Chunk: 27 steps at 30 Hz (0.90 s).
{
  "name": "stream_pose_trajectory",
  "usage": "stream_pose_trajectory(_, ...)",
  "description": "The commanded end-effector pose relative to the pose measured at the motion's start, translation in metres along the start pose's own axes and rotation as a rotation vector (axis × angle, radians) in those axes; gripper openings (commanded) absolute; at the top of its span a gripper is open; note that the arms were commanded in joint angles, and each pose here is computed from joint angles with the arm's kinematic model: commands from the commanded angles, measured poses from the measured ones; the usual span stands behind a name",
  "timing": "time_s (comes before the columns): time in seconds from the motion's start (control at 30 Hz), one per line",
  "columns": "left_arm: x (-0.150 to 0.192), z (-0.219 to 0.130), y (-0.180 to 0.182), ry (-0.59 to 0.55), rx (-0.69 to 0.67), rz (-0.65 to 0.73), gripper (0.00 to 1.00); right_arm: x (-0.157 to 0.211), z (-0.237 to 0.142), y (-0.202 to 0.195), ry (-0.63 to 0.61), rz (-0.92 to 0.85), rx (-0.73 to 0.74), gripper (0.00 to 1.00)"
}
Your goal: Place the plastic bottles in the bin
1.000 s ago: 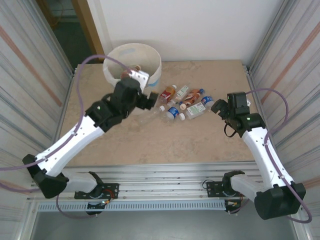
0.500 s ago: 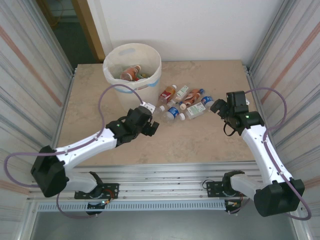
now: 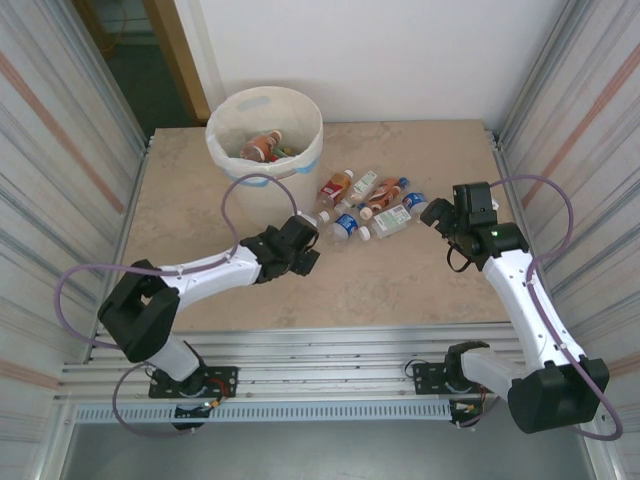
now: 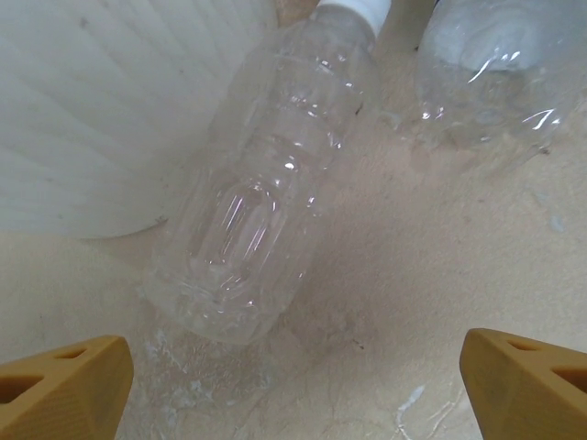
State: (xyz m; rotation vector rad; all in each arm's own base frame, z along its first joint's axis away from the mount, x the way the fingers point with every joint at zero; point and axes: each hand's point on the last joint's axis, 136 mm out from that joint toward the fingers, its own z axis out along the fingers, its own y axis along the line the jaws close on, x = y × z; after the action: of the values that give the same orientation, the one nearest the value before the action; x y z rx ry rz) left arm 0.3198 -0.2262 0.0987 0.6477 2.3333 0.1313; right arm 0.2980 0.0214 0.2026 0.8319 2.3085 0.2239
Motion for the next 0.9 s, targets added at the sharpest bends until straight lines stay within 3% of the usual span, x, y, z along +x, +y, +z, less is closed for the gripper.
stream_pose_trajectory(0.0,-0.019,0.002,0.011,-0.042,-0.030,-0.052,0.92,-0.006,-0.002,0.001,-0.011,0.005,0.003,0.98)
stream_pose_trajectory(0.87,-0.017,0.065,0.009,0.084,-0.079,0.055,0.89,-0.005,0.005,0.002,-0.001,0.001,0.012,0.98)
